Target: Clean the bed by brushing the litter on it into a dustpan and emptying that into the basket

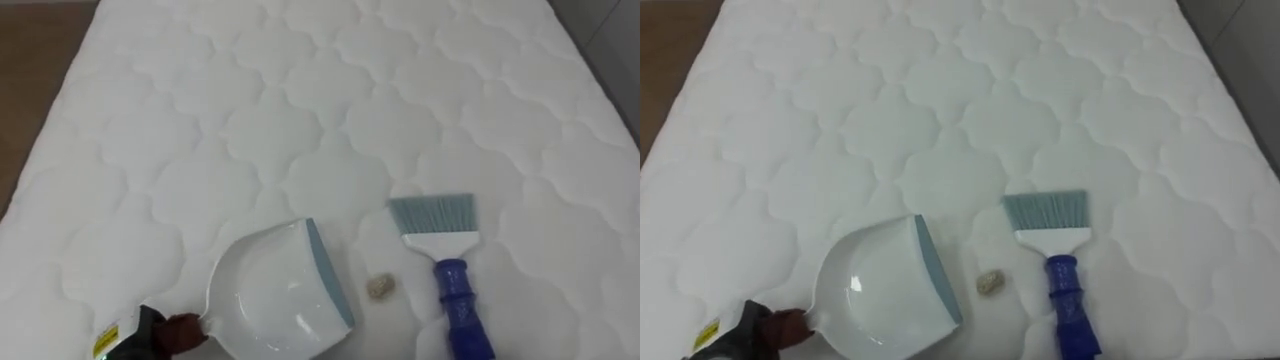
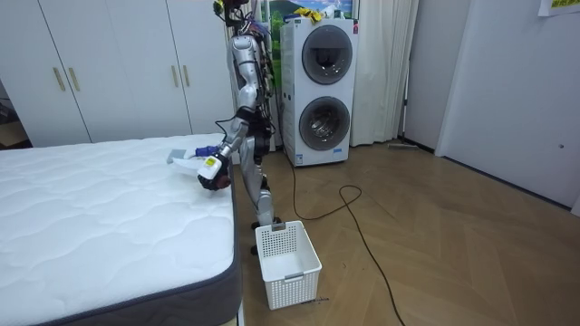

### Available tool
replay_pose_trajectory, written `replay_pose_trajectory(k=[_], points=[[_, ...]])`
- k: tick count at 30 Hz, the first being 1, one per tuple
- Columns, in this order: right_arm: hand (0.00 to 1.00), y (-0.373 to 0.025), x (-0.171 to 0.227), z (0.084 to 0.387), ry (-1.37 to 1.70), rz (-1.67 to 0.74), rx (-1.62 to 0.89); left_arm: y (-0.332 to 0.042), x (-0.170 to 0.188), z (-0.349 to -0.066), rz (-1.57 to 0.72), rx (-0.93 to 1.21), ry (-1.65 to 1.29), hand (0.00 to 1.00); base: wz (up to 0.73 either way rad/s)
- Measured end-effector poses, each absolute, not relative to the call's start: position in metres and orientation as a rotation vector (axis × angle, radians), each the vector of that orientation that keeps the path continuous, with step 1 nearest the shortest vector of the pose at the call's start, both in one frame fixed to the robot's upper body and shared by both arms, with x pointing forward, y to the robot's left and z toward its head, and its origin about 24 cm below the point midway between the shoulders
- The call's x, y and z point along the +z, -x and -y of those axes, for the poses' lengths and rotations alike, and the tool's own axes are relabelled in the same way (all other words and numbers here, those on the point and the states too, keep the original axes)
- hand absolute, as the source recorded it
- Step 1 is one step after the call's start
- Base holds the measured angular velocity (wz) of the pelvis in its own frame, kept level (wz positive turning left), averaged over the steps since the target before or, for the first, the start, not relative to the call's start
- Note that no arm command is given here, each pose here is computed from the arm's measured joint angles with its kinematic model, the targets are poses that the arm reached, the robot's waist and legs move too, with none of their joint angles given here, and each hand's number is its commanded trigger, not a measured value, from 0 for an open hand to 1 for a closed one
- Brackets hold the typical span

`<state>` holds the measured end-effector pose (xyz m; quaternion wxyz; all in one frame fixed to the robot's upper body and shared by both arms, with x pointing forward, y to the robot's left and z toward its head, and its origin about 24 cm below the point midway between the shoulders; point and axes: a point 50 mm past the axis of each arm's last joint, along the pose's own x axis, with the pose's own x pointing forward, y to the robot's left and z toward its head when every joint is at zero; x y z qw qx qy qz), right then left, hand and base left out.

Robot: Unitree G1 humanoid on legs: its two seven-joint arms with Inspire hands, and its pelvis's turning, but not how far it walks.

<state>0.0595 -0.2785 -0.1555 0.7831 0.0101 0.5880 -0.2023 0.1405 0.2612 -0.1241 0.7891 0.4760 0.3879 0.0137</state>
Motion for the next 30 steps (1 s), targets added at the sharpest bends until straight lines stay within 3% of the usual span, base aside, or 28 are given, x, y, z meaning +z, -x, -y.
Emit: replay_pose_trajectory(k=[17,30], points=[[0.0,-0.104,-0.116,0.339,-0.088,-0.974,-0.893,-0.119,-0.135,-0.27,-1.088,-0.162,-0.821,1.0,-0.06],[0.0,-0.159,-0.061,0.362,0.062,-0.631,-1.182,-0.121,-0.133,-0.278,-1.117,-0.126,-0.785,1.0,-0.01]])
